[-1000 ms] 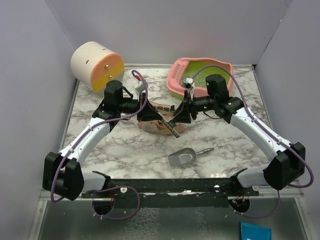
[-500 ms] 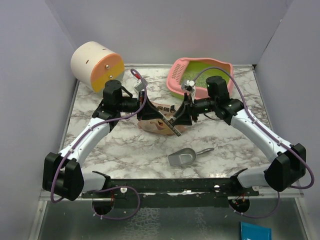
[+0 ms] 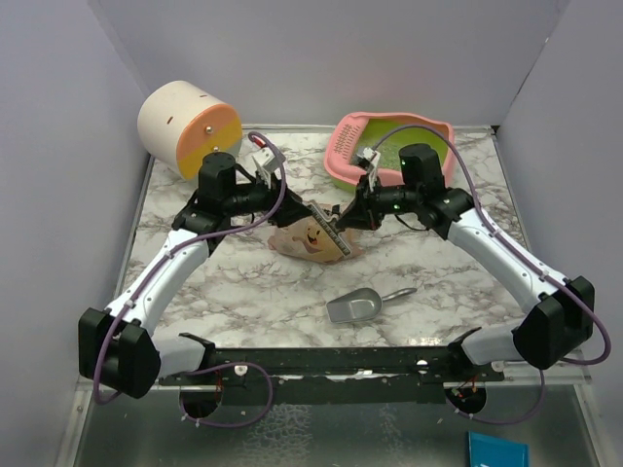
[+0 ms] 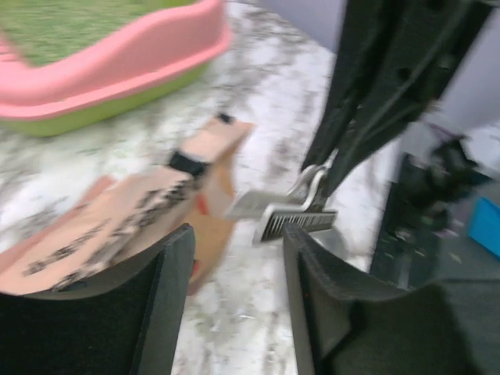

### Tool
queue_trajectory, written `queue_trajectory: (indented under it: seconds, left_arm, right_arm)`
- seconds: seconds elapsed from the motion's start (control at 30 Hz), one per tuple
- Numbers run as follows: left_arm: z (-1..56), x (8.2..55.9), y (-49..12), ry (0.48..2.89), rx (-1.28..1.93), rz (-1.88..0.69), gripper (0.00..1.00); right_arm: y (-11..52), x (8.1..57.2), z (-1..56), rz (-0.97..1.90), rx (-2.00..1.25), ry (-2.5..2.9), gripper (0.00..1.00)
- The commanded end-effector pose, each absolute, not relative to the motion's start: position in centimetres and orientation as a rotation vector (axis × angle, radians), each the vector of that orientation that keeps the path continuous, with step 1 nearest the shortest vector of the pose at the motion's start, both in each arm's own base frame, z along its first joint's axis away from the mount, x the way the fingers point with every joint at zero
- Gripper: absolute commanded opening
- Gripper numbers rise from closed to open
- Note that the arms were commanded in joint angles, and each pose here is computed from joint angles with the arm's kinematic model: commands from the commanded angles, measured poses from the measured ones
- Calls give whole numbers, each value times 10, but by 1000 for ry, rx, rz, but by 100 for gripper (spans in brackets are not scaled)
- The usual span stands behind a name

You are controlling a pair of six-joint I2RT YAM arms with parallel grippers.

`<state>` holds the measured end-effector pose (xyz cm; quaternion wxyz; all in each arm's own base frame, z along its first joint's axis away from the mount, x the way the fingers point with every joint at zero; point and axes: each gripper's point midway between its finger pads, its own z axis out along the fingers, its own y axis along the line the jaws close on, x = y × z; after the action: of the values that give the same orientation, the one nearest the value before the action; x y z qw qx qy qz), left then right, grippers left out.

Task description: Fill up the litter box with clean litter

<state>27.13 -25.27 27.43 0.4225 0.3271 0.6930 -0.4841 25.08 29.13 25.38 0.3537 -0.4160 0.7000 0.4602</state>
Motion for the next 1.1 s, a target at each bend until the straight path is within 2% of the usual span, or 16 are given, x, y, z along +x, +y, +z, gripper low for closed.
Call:
queue_trajectory:
  seconds: [0.0, 0.2, 0.33, 0.53, 0.77, 1.07]
  left_arm:
    - [274, 334, -205, 1803, 637, -675, 54]
    - [263, 352, -185, 1766, 787, -407, 55]
    - [254, 349, -198, 1714, 942, -400, 55]
    - [243, 338, -220, 1601, 1132, -464, 55]
    - [217, 336, -228, 1535, 1268, -474, 55]
    - [199, 351, -235, 1479, 1316, -445, 55]
  right_arm:
    - [264, 312, 257, 755, -933, 1901, 1]
    - [235, 355, 267, 303, -1074, 1810, 1]
    - [229, 358, 266, 140, -1310, 1662, 1]
    - [240, 335, 273, 233, -1465, 1561, 1]
    - [250, 311, 255, 360, -1564, 1553, 1]
    - [259, 315, 221, 405, -1600, 1619, 1]
